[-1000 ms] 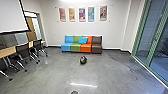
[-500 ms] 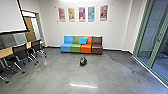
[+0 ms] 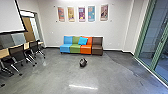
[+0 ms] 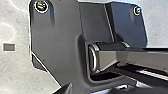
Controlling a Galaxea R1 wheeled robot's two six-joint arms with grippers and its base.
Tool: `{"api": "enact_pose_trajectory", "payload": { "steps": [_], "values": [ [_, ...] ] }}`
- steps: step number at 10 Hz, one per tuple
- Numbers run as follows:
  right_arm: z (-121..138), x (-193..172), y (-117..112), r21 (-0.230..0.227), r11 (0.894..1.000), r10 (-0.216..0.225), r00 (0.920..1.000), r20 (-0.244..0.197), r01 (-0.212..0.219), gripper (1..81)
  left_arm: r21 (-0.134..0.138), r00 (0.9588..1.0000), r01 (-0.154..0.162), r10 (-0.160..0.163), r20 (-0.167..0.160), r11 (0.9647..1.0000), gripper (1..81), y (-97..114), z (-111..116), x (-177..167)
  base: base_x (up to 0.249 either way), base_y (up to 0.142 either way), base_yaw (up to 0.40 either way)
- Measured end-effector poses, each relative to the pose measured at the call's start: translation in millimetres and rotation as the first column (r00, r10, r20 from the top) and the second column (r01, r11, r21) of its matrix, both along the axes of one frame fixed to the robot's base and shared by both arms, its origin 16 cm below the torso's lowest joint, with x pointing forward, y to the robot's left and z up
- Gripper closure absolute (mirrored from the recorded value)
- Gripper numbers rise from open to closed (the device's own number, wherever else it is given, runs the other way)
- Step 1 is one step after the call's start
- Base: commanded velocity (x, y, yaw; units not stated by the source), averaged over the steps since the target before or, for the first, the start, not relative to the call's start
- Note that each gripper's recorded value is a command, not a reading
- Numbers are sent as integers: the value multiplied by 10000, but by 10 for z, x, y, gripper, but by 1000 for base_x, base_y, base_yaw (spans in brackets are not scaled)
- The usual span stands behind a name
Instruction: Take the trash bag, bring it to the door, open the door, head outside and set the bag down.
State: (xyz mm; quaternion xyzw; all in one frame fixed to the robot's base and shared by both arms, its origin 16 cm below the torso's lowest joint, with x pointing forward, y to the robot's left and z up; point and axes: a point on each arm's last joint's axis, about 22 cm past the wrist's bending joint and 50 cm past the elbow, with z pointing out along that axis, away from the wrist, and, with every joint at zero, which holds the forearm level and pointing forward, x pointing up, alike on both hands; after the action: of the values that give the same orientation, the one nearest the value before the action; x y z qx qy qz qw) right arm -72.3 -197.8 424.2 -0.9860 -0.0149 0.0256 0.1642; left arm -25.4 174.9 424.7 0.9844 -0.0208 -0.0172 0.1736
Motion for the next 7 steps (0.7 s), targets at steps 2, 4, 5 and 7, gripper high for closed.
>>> {"api": "enact_pose_trajectory", "payload": {
  "steps": [2, 4, 5, 7],
  "values": [
    [-8, -11, 25, -38, 10000, 8, 10000, -42, -8, 10, 0, 10000, -5, 5, -2, 10000, 10, 0, 0, -3, 195, 0, 0],
    [-13, -10, 10, -79, 10000, 4, 10000, -26, -5, 10, -5, 10000, -5, 5, -2, 10000, 10, -4, 0, -3, 195, 0, 0],
    [-13, -10, 12, -77, 10000, 4, 10000, -27, -4, 10, -9, 10000, -1, 1, 4, 10000, 10, -7, 1, 1, 195, 0, 0],
    [-13, -8, 12, -77, 10000, 6, 10000, -17, -6, 10, -32, 10000, -3, 3, -5, 10000, 10, -27, 2, -3, 195, 0, 0]
  ]
}}
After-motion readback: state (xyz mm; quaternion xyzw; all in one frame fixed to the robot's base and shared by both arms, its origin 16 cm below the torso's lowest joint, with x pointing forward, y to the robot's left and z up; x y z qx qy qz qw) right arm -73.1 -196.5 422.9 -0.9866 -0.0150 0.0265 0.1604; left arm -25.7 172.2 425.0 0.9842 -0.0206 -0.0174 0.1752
